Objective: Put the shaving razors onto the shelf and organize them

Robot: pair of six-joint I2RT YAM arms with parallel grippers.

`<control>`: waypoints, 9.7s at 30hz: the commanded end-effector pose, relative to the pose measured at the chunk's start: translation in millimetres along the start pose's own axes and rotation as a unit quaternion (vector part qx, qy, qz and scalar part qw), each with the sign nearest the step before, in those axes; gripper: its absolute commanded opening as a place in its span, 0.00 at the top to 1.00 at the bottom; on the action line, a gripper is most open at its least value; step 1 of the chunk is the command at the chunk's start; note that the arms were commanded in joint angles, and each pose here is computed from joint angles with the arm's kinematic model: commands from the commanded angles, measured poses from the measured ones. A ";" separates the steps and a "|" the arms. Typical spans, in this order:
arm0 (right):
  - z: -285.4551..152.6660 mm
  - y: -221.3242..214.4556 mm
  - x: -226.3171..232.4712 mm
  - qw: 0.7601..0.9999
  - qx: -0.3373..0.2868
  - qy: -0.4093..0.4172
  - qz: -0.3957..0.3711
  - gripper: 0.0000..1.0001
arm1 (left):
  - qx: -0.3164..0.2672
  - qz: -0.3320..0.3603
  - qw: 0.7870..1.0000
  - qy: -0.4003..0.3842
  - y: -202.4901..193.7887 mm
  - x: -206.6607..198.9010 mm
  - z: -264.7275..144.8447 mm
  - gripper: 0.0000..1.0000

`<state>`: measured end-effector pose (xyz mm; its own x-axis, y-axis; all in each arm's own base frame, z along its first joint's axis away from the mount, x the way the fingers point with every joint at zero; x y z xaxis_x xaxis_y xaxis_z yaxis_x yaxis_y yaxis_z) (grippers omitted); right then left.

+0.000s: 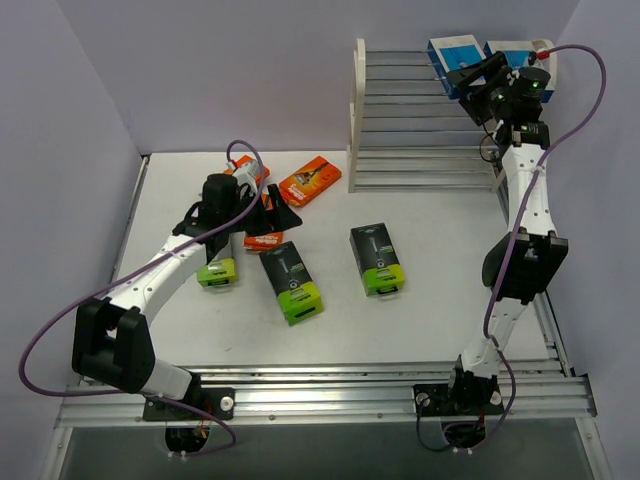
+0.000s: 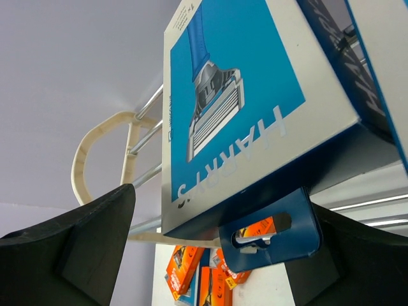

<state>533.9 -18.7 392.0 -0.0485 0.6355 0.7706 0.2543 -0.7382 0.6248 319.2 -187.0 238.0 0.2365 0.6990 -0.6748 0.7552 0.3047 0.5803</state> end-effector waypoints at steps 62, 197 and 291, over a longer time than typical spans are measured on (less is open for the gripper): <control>-145.4 29.9 121.6 0.968 -0.105 0.126 -0.190 0.12 | -0.030 0.030 0.999 -0.007 22.8 -13.2 -13.4 0.06; 70.9 -48.8 129.8 0.946 -0.223 0.023 -0.234 0.00 | -0.067 0.231 0.964 0.112 -9.6 -61.4 -7.5 0.04; 116.3 -53.3 64.1 0.860 -0.321 -0.040 -0.394 0.00 | 0.005 0.230 0.966 0.120 -39.4 -49.8 32.3 0.05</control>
<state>638.1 80.1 371.4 0.1561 0.9859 0.0607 -0.3374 -0.0045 0.9414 292.4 -246.8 213.9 0.3858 0.9012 -0.1975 0.6428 -0.1090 0.7582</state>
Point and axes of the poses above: each gripper's point midway between its finger pads, its own z axis out along the fingers, its own x axis along the line the jaws close on, y = z × x, the point moved 7 cm from there along -z, back along the fingers, and after that the axes turned 4 degrees about -z, right-handed, at the moved point
